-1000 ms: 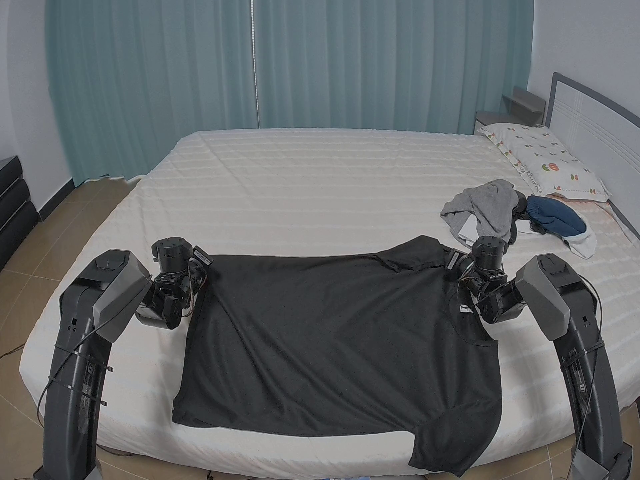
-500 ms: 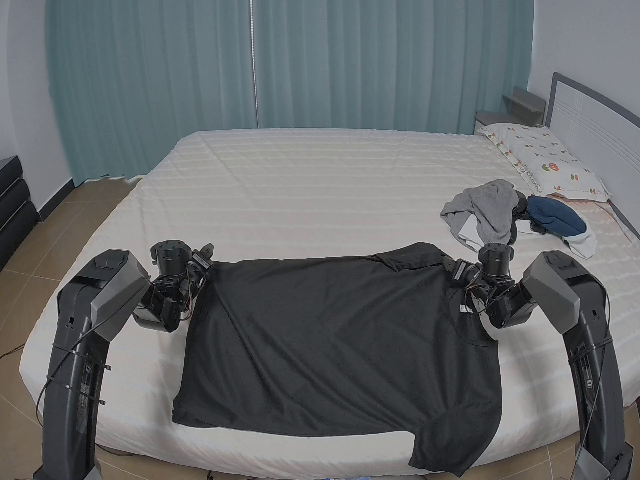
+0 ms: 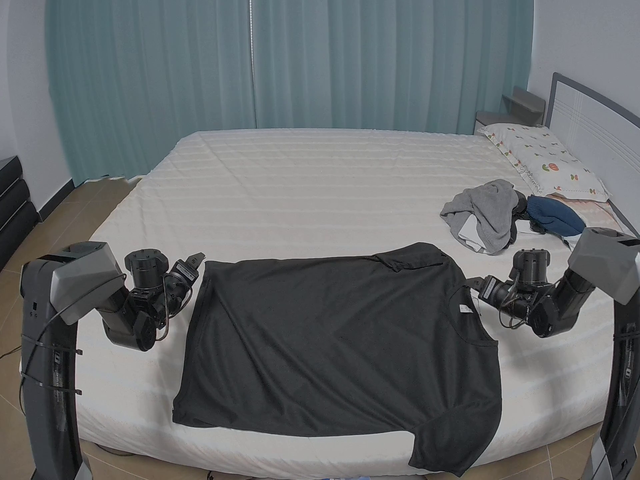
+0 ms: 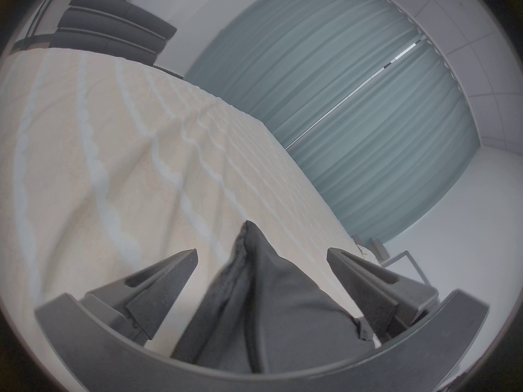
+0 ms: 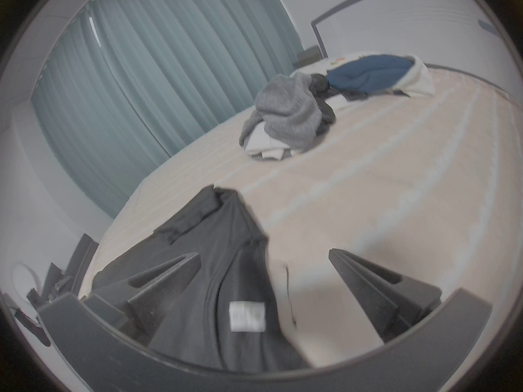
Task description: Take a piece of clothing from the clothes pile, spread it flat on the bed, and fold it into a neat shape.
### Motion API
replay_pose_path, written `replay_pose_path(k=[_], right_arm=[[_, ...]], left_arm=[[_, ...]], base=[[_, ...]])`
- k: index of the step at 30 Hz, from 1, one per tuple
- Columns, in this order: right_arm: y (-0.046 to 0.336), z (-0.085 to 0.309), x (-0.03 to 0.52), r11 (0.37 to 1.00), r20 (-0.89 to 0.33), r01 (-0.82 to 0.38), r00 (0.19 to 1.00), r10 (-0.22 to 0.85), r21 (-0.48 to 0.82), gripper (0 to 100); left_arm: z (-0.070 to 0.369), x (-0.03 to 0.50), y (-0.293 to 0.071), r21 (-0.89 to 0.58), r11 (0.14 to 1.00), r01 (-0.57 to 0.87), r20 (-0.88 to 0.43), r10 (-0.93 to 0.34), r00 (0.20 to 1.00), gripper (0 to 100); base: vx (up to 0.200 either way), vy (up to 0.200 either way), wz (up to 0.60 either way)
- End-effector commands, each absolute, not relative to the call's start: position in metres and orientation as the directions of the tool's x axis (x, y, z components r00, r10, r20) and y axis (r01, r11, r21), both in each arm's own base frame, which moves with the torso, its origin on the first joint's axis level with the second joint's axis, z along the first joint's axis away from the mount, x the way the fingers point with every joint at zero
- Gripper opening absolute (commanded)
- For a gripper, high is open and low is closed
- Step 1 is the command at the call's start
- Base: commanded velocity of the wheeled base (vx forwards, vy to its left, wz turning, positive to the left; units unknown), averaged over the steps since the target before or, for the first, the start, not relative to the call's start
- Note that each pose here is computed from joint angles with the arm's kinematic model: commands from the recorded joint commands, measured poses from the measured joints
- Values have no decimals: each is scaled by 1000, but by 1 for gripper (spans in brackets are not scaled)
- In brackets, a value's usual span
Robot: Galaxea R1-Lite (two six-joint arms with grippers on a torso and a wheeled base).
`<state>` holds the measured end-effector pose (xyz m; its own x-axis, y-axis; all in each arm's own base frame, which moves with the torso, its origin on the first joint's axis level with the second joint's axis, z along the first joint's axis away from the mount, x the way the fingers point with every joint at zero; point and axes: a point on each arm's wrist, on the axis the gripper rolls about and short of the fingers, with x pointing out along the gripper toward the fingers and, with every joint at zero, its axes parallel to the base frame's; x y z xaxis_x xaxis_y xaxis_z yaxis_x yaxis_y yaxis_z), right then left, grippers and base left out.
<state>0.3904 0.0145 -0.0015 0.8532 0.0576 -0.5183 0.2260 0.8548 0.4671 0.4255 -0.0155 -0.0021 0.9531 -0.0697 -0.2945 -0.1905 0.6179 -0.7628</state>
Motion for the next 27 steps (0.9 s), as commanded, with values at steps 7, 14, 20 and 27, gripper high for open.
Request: replay_pose_path(k=[7, 14, 20, 27], right_arm=[[32, 36, 263, 690, -599, 293, 760, 253, 662, 100], [19, 23, 244, 625, -559, 226, 722, 407, 747, 100], [19, 8, 239, 633, -588, 252, 703, 400, 732, 100], [19, 4, 231, 630, -578, 243, 709, 403, 738, 100]], left_arm=[[41, 318, -39, -801, 571, -179, -386, -264, 884, 100], [36, 277, -34, -772, 583, -252, -474, -264, 840, 100], [23, 260, -45, -757, 596, -270, -535, -327, 779, 100], [22, 249, -42, -758, 586, -288, -545, -325, 773, 100]], base=[[0, 0, 0], [-200, 0, 0], [-67, 0, 0], [0, 0, 0]])
